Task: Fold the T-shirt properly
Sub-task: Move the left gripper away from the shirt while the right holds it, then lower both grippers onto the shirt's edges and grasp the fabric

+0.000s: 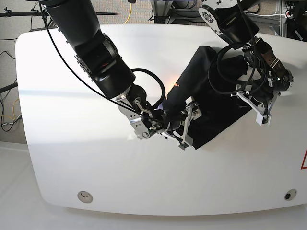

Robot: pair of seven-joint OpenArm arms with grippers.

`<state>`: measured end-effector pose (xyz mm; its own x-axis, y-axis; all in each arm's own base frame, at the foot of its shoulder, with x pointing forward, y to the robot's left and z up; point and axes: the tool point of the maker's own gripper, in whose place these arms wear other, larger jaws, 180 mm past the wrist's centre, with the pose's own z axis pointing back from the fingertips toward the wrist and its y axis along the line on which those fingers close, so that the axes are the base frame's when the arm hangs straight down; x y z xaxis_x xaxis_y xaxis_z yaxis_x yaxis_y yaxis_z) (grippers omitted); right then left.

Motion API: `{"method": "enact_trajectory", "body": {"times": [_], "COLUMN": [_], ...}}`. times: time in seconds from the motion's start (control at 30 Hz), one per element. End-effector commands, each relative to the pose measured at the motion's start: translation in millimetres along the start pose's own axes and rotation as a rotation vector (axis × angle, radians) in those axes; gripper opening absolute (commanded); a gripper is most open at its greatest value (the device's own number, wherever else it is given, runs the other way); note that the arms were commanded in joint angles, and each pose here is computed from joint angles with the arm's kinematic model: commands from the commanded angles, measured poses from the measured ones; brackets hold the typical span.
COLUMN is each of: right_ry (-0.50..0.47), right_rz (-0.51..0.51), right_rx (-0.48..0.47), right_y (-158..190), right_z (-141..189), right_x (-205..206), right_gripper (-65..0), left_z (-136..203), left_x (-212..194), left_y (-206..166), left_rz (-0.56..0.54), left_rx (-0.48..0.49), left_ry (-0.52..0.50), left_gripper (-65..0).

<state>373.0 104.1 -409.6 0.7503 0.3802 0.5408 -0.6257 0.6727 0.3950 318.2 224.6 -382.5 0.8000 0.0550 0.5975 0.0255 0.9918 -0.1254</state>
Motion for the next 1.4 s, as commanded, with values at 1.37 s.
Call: {"method": "enact_trajectory", "body": {"times": [1.37], "right_ry": [-0.230], "right_rz": [-0.658], "right_rx": [-0.336], "right_y": [-84], "right_z": [78], "right_x": [-73], "right_gripper": [-7.8], "left_z": [-44], "left_x": [92], "left_y": [-119], "left_rz": [-0.244], "left_rx": [-0.287], "left_ry": [-0.178], "left_gripper": [-30.6]}}
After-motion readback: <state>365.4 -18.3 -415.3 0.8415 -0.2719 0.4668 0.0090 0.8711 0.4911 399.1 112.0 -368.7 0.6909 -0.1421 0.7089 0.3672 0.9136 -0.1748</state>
